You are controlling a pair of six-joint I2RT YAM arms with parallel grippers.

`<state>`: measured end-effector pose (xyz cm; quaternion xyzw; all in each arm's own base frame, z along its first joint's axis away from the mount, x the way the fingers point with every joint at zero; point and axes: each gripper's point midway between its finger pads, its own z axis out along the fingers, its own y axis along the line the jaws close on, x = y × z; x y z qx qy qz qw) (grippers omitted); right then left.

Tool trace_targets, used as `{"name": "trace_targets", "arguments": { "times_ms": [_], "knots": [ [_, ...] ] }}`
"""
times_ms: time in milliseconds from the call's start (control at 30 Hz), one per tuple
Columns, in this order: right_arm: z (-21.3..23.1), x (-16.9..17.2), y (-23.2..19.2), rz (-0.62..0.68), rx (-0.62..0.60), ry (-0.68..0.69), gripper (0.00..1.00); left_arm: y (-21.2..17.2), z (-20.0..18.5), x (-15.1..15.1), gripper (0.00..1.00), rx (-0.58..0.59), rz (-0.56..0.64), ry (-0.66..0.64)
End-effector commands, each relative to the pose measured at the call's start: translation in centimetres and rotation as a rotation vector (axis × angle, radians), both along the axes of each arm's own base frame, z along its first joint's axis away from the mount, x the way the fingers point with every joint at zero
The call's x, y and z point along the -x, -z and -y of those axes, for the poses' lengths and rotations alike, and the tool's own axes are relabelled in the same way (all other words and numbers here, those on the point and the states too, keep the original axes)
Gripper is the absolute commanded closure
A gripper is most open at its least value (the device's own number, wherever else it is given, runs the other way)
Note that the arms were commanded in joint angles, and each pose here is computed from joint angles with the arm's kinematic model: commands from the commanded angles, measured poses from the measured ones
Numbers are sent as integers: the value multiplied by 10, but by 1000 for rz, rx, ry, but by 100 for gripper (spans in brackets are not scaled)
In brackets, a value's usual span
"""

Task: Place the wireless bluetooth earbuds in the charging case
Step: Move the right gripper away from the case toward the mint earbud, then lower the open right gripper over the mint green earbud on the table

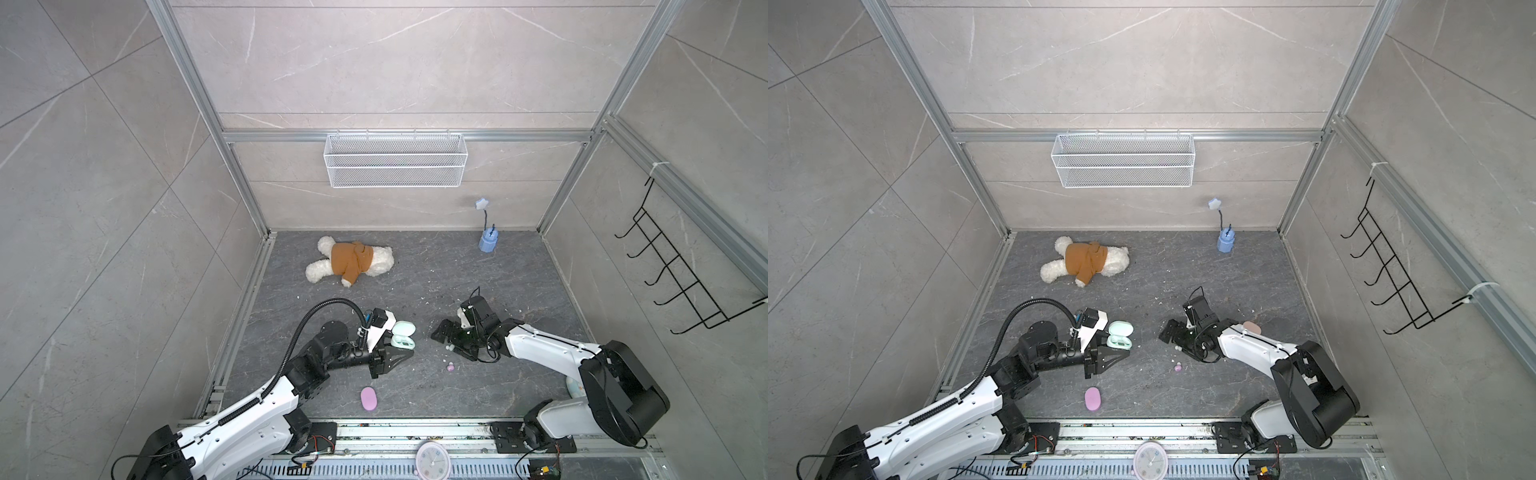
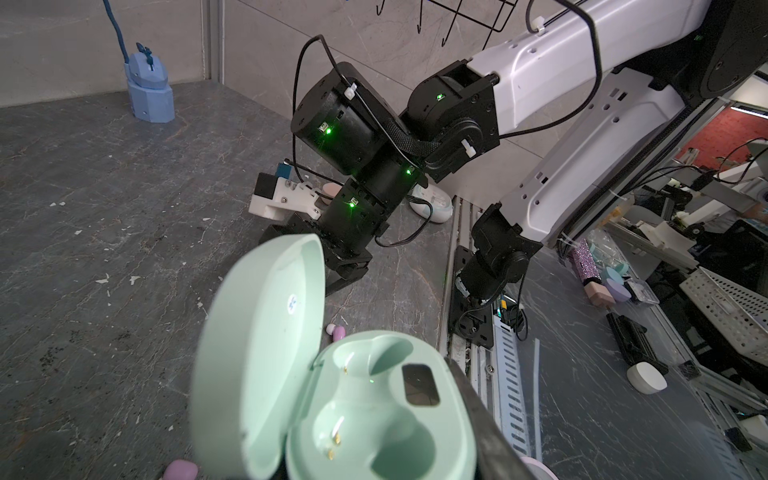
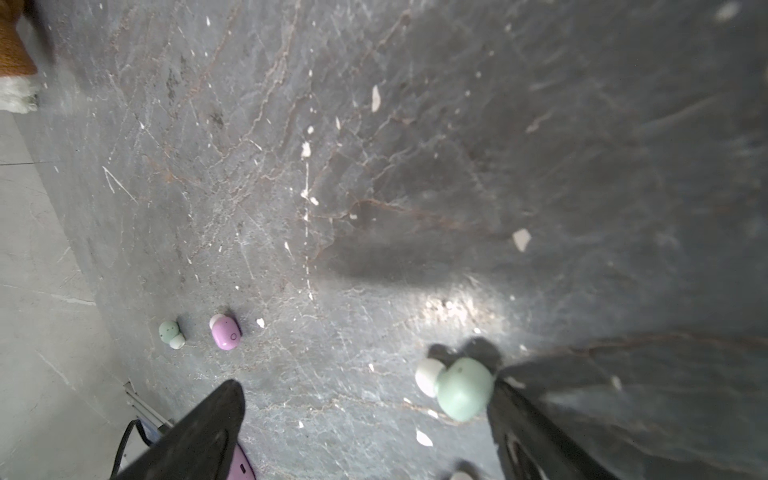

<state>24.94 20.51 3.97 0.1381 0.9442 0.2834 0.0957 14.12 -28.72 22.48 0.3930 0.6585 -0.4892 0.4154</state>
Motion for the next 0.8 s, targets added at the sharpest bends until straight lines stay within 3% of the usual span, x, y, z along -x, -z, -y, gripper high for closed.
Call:
{"name": "trace_targets", "arguments": {
  "times_ms": [0, 767],
  "knots": [
    [1, 2, 7, -25, 15, -14, 6, -21, 1, -2, 79, 50, 61, -5],
    [-21, -13, -15, -1, -68, -60, 8, -19, 1, -2, 79, 43, 62, -7]
  ]
}}
